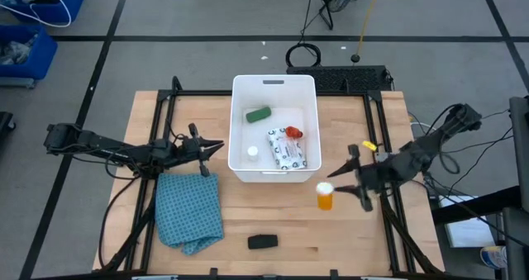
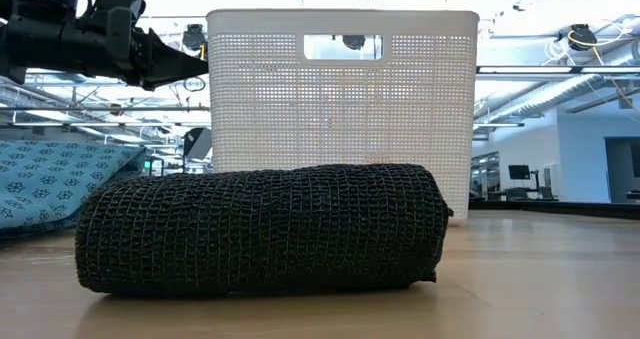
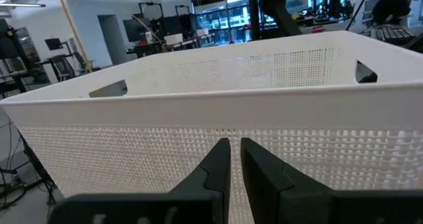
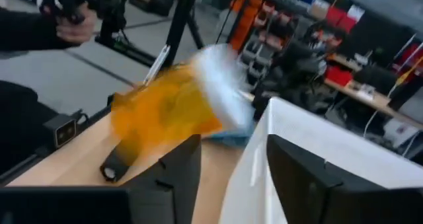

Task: Pick & place medical supplies in basket/bin
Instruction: Put the orange pill bottle into the white bin

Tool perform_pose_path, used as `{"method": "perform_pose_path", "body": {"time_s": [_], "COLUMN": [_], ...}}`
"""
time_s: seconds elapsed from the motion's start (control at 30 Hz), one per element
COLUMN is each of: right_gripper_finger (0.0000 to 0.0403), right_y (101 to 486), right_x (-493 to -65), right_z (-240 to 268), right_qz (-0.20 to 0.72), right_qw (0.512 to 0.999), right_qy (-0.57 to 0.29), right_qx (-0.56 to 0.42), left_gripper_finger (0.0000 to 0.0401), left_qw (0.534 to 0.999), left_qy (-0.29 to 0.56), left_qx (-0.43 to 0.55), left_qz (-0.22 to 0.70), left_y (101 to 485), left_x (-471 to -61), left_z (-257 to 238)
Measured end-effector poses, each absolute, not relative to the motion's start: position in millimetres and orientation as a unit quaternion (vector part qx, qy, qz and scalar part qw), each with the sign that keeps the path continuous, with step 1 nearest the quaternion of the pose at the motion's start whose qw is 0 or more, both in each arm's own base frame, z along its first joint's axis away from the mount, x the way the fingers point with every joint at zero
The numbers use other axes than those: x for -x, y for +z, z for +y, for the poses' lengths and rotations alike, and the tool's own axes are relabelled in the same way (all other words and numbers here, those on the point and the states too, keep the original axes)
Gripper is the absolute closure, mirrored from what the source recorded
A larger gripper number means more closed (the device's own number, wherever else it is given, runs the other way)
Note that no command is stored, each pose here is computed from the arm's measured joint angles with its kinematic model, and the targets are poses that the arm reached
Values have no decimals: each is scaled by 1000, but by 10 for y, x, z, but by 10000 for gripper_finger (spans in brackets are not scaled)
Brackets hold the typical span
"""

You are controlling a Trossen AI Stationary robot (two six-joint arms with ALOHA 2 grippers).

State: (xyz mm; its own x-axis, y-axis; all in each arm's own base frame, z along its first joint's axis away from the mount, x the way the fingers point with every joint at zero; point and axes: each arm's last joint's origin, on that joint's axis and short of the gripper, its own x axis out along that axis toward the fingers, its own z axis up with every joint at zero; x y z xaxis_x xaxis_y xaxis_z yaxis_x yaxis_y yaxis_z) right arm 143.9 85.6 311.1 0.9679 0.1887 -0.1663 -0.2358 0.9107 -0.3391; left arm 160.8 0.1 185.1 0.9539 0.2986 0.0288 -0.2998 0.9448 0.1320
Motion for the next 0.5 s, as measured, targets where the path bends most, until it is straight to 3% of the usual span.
{"method": "perform_pose_path", "body": {"time_s": [0.3, 0.5], "right_gripper_finger": [330, 389], "right_y": [3325, 3234], "right_x": [-983, -823], "right_z": [420, 297], "right_qz": [1, 42], "right_qw": [986, 992], "right_qy": [59, 45], "right_qx": [155, 115], "left_gripper_finger": [359, 359], "left_qw": [986, 986], "left_qy": [151, 151], "left_qx": [-68, -66], "left_qz": [14, 14], "left_y": [1815, 1813], "left_x": [-1609, -1608], "left_z": [1, 1]}}
